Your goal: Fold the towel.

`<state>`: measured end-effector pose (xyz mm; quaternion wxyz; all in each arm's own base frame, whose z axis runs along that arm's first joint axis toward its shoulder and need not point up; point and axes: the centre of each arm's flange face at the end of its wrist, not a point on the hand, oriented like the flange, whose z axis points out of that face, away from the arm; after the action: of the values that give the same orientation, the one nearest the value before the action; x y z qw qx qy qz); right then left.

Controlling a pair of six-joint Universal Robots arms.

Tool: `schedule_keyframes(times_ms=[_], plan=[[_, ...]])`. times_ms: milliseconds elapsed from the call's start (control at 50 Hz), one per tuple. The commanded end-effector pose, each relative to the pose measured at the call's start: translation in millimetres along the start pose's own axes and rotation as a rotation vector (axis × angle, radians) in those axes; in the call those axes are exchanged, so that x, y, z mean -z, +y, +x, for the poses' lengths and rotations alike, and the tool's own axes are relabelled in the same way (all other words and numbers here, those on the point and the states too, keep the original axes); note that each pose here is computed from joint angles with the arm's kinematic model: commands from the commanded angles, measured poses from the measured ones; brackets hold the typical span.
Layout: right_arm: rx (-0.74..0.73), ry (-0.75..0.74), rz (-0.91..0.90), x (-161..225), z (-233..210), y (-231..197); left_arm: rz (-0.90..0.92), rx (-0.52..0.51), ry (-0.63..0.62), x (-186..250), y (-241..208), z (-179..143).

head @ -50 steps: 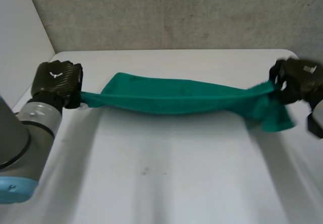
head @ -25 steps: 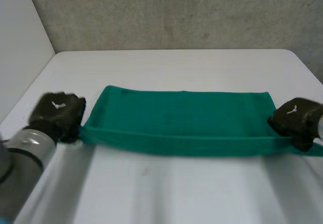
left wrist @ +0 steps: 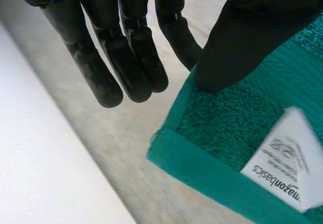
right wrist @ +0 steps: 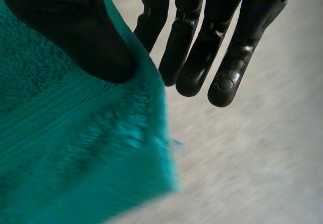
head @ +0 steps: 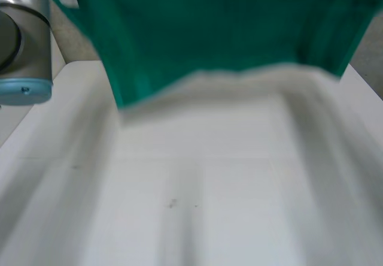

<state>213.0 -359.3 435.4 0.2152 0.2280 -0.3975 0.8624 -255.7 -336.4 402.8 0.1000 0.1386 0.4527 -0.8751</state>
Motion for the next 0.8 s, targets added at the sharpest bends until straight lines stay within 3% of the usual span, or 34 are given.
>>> schedule_keyframes(times_ms=[20, 120, 300, 400, 520, 600, 700, 800], plan=[[-0.034, -0.128, -0.038, 33, -12, 5, -0.064, 0.035, -0.016, 29, 21, -2], [-0.064, -0.332, -0.205, 76, -53, 41, -0.191, 0.067, 0.059, 64, 55, 12], [-0.096, -0.532, -0.443, 128, -119, 108, -0.417, 0.033, 0.246, 126, 122, 49], [-0.114, -0.628, -0.565, 156, -147, 138, -0.507, 0.013, 0.278, 145, 144, 54], [-0.126, -0.72, -0.68, 178, -147, 141, -0.644, -0.028, 0.35, 180, 153, 50], [-0.09, -0.849, -0.781, 199, -124, 113, -0.758, -0.134, 0.44, 212, 131, 30], [0.093, -1.12, -0.833, 242, -95, 78, -0.884, -0.245, 0.588, 251, 106, 12], [0.238, -1.229, -0.835, 259, -74, 78, -0.874, -0.244, 0.654, 265, 83, 6]])
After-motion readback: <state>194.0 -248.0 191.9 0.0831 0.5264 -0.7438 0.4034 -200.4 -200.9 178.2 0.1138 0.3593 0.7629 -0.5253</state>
